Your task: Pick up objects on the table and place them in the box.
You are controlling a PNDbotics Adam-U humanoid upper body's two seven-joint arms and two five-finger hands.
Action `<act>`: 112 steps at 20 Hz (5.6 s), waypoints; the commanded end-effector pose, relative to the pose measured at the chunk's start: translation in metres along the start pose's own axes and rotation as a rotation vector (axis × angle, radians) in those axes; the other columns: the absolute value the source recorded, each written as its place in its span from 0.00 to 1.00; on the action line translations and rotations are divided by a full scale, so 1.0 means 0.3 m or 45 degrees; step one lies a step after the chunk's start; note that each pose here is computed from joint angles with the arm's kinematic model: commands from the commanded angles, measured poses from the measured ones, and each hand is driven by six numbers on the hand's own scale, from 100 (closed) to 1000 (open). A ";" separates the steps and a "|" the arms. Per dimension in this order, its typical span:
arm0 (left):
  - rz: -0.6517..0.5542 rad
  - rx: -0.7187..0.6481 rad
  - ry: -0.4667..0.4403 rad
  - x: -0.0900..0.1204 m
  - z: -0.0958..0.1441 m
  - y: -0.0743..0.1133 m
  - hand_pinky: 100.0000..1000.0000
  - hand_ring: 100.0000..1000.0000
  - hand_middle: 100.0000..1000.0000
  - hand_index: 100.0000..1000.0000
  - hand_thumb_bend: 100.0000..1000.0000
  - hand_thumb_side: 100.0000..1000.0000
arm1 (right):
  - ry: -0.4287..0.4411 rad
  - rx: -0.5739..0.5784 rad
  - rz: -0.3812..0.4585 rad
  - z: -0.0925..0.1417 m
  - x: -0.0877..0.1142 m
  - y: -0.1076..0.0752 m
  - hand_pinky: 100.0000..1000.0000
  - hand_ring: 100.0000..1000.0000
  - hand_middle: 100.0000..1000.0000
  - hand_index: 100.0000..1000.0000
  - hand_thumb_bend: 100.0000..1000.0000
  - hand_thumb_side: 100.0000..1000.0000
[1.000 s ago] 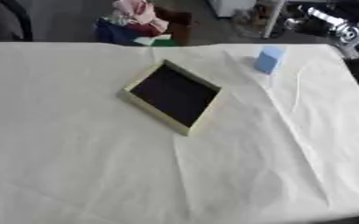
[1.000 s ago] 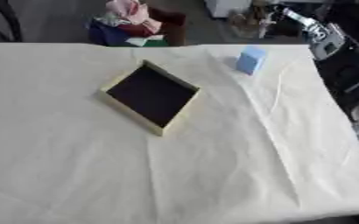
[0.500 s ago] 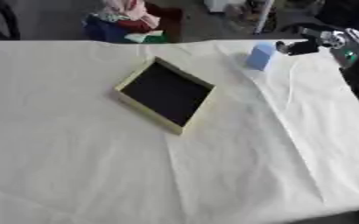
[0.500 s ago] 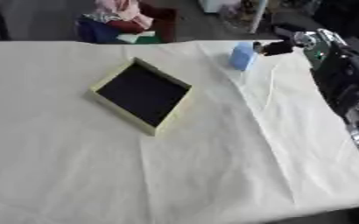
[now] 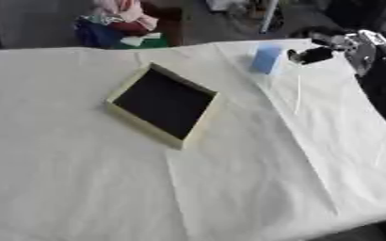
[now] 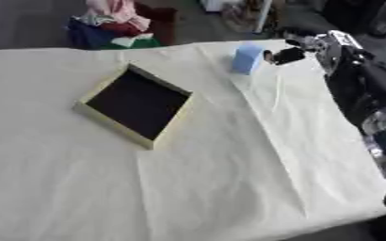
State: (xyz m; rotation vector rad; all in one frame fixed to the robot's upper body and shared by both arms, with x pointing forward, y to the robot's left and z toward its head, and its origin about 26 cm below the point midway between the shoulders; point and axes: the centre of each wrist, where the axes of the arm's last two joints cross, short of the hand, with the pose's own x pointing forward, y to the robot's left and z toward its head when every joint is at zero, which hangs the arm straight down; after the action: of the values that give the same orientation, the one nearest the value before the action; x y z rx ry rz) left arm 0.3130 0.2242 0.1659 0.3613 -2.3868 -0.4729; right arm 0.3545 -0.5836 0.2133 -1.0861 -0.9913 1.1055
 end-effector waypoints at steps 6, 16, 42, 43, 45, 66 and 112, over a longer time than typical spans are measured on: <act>-0.157 0.052 -0.172 0.069 -0.104 0.127 0.61 0.35 0.40 0.56 0.28 0.57 | 0.012 -0.050 0.069 0.016 0.001 -0.079 1.00 1.00 1.00 1.00 0.00 0.69; -0.192 0.019 -0.218 0.085 -0.137 0.144 0.61 0.34 0.39 0.56 0.28 0.57 | 0.141 0.082 0.110 0.039 -0.055 -0.032 1.00 1.00 1.00 1.00 0.07 0.74; -0.206 -0.023 -0.274 0.106 -0.183 0.155 0.61 0.34 0.37 0.57 0.29 0.58 | 0.307 -0.179 0.062 0.109 -0.128 -0.041 1.00 1.00 1.00 1.00 0.00 0.73; -0.204 -0.025 -0.272 0.105 -0.183 0.154 0.61 0.34 0.37 0.57 0.30 0.58 | 0.297 -0.181 0.058 0.104 -0.121 -0.047 1.00 1.00 1.00 1.00 0.00 0.74; -0.199 -0.030 -0.269 0.103 -0.181 0.151 0.61 0.34 0.37 0.57 0.30 0.58 | 0.278 -0.183 0.048 0.095 -0.108 -0.055 1.00 1.00 1.00 1.00 0.00 0.75; -0.181 -0.038 -0.271 0.105 -0.181 0.143 0.61 0.33 0.35 0.57 0.30 0.58 | 0.255 -0.165 0.015 0.057 -0.072 -0.041 1.00 1.00 1.00 1.00 0.00 0.80; -0.163 -0.056 -0.230 0.090 -0.156 0.136 0.62 0.32 0.34 0.57 0.29 0.59 | 0.182 -0.303 0.015 0.075 -0.068 -0.111 0.95 0.98 0.97 1.00 0.00 0.79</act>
State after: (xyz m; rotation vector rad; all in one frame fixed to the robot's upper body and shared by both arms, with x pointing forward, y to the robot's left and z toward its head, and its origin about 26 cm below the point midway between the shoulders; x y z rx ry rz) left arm 0.3212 0.2390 0.2244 0.4676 -2.5064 -0.6299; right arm 0.3443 -0.5940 0.2374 -1.3231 -1.0490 0.9339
